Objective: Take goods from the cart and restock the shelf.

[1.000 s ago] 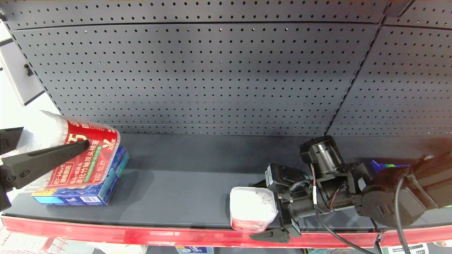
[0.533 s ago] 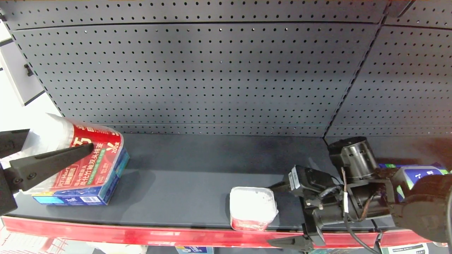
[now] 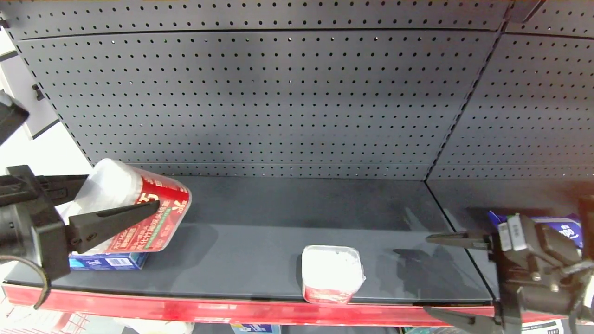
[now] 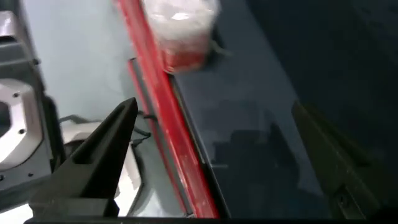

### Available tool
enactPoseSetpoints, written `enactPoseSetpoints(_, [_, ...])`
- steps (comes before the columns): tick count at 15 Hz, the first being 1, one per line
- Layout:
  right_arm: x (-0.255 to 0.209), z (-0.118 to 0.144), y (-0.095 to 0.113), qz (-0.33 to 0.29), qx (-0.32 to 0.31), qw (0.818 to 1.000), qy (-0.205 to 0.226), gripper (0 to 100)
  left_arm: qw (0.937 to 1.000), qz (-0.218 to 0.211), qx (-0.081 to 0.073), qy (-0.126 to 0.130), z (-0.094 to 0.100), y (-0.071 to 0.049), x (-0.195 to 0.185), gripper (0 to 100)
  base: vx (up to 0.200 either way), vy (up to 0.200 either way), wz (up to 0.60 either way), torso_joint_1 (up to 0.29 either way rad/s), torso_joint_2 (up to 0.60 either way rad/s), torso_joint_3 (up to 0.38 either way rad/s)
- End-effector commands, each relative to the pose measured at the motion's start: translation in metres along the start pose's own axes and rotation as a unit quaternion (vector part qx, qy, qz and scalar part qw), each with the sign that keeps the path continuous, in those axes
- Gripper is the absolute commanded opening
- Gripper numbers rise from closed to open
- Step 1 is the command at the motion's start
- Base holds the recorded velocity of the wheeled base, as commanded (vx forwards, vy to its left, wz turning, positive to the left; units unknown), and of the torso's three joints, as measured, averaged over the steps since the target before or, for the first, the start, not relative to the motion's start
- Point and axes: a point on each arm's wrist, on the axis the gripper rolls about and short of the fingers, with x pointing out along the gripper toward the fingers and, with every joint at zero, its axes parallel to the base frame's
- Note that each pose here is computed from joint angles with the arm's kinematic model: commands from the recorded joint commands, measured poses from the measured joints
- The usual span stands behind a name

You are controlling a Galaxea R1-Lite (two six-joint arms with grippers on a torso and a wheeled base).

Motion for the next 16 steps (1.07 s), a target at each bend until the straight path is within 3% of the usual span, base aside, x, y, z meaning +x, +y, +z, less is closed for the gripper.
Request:
enactPoseSetpoints(1, [-0.063, -0.011, 0.031, -0.148, 0.024, 0.988, -0.027, 100, 0.9992, -0.026, 0.011, 0.029, -0.002, -0.003, 0.021, 0, 0.000, 0.000, 0.00, 0.000, 0.00, 0.000])
enactPoseSetpoints(3, [-0.092, -0.016, 0.063, -0.269, 0.072, 0.958, -0.065, 100, 0.9967, -0.043, 0.048, 0.048, -0.002, -0.004, 0.042, 0, 0.000, 0.000, 0.00, 0.000, 0.00, 0.000])
enactPoseSetpoints(7, [-0.113, -0.018, 0.091, -0.392, 0.102, 0.908, -0.106, 100, 0.9937, -0.081, 0.063, 0.045, 0.004, -0.006, 0.071, 0, 0.000, 0.000, 0.00, 0.000, 0.00, 0.000])
enactPoseSetpoints(12, [-0.123, -0.046, 0.147, -0.396, 0.121, 0.903, -0.112, 100, 0.9875, -0.119, 0.089, 0.052, 0.024, -0.017, 0.122, 0, 0.000, 0.000, 0.00, 0.000, 0.00, 0.000])
enactPoseSetpoints(14, [-0.125, -0.047, 0.151, -0.403, 0.124, 0.900, -0.108, 100, 0.9855, -0.131, 0.096, 0.049, 0.034, -0.023, 0.146, 0, 0.000, 0.000, 0.00, 0.000, 0.00, 0.000])
enactPoseSetpoints(16, [-0.125, -0.048, 0.151, -0.403, 0.125, 0.900, -0.107, 100, 0.9825, -0.140, 0.113, 0.048, 0.037, -0.027, 0.161, 0, 0.000, 0.000, 0.00, 0.000, 0.00, 0.000])
